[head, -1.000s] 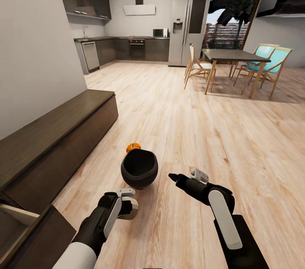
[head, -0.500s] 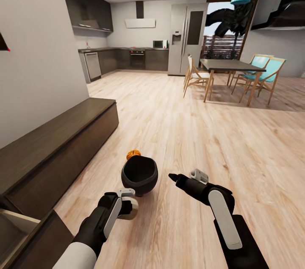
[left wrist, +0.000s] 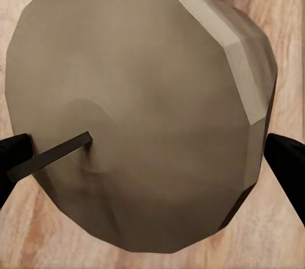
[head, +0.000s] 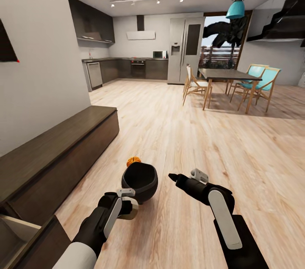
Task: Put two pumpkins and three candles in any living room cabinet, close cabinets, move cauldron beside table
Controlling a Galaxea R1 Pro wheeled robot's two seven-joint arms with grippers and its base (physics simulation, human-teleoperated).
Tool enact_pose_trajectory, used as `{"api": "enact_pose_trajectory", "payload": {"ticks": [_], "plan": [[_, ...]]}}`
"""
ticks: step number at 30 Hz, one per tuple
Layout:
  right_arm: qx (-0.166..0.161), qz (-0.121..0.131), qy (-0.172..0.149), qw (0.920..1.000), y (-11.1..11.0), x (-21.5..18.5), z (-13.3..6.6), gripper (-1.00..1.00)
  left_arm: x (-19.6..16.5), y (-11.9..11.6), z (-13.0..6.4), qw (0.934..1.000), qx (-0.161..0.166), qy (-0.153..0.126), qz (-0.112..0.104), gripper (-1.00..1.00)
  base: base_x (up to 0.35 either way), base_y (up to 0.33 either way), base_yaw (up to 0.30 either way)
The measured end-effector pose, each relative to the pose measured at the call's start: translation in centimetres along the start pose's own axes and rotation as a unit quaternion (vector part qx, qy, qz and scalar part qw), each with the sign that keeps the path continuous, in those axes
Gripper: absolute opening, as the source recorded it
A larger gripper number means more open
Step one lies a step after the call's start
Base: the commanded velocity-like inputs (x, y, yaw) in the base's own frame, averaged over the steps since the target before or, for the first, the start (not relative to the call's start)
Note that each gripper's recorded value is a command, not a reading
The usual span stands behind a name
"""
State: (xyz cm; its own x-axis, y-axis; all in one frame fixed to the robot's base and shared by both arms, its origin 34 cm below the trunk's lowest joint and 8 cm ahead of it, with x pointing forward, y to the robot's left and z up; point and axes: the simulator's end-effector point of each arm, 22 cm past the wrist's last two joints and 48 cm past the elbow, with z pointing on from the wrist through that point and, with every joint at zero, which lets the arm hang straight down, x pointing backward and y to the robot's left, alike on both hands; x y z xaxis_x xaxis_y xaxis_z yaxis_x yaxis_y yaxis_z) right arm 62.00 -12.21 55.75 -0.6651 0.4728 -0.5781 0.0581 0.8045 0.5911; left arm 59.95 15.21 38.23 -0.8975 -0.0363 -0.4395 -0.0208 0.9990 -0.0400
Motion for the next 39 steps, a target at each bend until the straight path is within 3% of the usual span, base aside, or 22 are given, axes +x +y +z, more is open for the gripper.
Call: {"api": "enact_pose_trajectory", "payload": {"ticks": [9, 39], "plan": [[-0.004, -0.003, -0.005, 1.0000, 1.3, -1.4, -0.9, 1.00, -1.3, -0.1, -1.6, 1.0000, 0.000, -0.006, 0.000, -1.00, 0.000, 0.000, 0.000], [0.007, 0.006, 0.016, 0.9998, 3.8, -4.9, -1.9, 1.00, -4.1, -0.3, -4.9, 0.9998, -0.001, 0.018, 0.001, -1.00, 0.000, 0.000, 0.000]]}}
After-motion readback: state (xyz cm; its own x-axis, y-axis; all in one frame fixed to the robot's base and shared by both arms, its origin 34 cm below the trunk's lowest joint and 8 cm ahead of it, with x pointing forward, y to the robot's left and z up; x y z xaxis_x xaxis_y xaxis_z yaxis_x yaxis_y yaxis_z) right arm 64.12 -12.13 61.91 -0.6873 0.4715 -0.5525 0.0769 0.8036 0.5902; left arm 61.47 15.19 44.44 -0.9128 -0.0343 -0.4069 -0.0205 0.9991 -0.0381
